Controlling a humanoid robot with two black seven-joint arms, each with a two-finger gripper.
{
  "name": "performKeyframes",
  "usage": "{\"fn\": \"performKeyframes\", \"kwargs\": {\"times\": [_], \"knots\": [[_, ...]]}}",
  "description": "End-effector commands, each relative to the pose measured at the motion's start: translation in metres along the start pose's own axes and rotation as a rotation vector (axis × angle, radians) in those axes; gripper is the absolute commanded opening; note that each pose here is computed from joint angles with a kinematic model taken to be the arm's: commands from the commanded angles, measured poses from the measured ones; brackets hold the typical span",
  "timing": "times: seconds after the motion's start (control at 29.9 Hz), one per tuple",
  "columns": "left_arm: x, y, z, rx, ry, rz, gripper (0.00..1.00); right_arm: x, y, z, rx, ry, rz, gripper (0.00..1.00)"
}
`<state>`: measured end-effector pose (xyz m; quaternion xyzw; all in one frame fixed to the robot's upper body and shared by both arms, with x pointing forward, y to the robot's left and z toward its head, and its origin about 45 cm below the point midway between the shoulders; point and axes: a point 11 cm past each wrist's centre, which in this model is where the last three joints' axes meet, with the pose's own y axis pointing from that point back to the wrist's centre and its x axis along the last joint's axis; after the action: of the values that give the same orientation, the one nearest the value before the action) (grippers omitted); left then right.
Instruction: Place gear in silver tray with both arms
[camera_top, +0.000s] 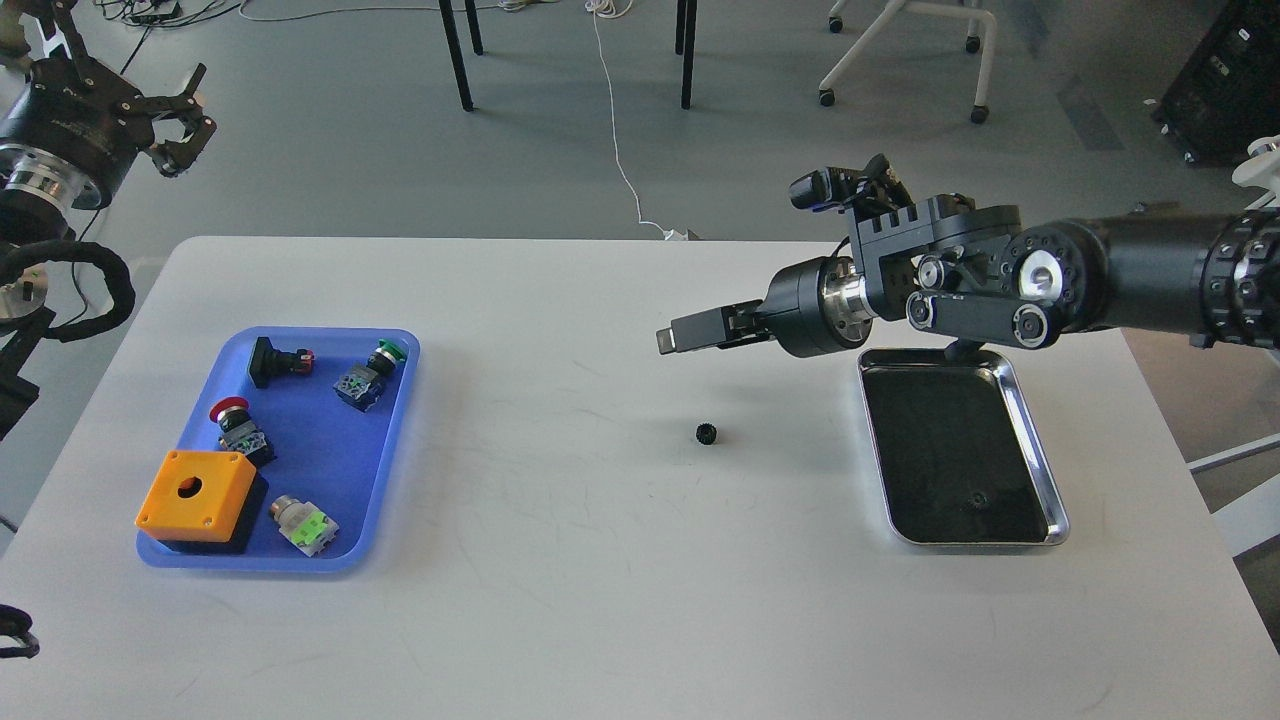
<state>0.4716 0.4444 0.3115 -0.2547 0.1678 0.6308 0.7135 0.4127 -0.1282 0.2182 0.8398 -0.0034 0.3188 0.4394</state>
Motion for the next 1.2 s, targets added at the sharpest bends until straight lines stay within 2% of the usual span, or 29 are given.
{"fn": "performKeyframes", "kwargs": {"times": [0.0, 0.13, 0.33, 0.5, 0.84, 1.17], "knots": [[0.003, 0.002, 0.001, -0.008, 0.010, 0.007, 0.97, -0.023, -0.016, 0.003, -0.036, 0.155, -0.069, 0.93], [0.002, 0.002, 0.000, -0.012, 0.017, 0.007, 0.97, -0.042, -0.025, 0.014, -0.065, 0.227, -0.095, 0.94], [0.004, 0.003, -0.001, -0.020, 0.020, 0.010, 0.97, -0.043, -0.024, 0.049, -0.145, 0.247, -0.066, 0.92], [0.008, 0.006, -0.004, -0.013, 0.019, 0.020, 0.97, -0.046, -0.029, 0.060, -0.156, 0.250, -0.016, 0.82], [0.009, 0.007, -0.002, -0.016, 0.019, 0.021, 0.97, -0.037, -0.040, 0.037, -0.079, 0.200, 0.065, 0.83], [0.010, 0.008, -0.001, -0.019, 0.016, 0.025, 0.97, -0.051, -0.043, 0.032, -0.061, 0.276, -0.013, 0.88]]}}
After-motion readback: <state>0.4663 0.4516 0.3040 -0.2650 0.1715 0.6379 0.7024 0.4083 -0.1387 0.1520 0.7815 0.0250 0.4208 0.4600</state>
